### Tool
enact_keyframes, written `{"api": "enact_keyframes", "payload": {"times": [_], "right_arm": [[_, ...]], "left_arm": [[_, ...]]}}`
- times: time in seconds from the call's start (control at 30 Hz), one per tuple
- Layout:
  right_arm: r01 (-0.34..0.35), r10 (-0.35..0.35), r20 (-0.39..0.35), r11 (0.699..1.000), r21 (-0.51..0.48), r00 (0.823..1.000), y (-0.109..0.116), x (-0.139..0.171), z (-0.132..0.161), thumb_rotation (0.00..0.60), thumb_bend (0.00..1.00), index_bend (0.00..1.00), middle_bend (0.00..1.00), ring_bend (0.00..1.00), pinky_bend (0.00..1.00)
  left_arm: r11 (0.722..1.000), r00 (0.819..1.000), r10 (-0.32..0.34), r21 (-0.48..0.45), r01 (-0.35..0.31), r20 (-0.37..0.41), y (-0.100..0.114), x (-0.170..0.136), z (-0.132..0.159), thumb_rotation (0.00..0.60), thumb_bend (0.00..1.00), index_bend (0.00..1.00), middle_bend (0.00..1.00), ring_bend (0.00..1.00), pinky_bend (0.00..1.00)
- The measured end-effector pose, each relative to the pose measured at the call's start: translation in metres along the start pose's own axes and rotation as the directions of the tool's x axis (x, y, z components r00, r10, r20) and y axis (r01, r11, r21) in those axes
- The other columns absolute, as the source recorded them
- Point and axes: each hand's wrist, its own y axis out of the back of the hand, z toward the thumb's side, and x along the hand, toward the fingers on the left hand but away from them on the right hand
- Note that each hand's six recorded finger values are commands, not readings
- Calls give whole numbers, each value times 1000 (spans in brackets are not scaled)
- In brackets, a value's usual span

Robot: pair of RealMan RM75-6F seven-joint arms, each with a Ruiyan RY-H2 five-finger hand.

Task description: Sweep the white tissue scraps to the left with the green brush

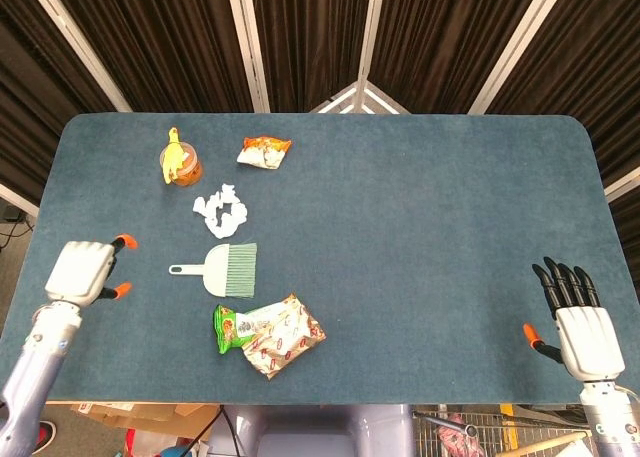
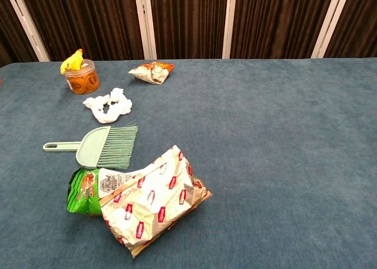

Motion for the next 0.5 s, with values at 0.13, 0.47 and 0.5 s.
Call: {"api": "enact_keyframes", "payload": {"times": [0.13, 0.47, 0.5], "right_arm": [[0, 0, 1, 1000, -9, 1000, 0, 0, 0, 600, 304, 0, 0, 0, 0], [-11, 11, 1, 1000, -26, 1000, -1, 0, -1, 600, 304, 0, 0, 0, 0], [-12, 12, 1, 1000, -27, 1000, -1, 0, -1, 600, 304, 0, 0, 0, 0]], "left_arm": [[998, 998, -53, -14, 53, -18, -12, 19, 11, 600, 312, 524, 1000, 1000, 967], [991, 990, -130, 20, 131, -47, -40, 52, 39, 600, 375, 498, 1000, 1000, 968], [990, 990, -135, 24, 136, -49, -43, 54, 41, 600, 382, 496, 1000, 1000, 968]]}}
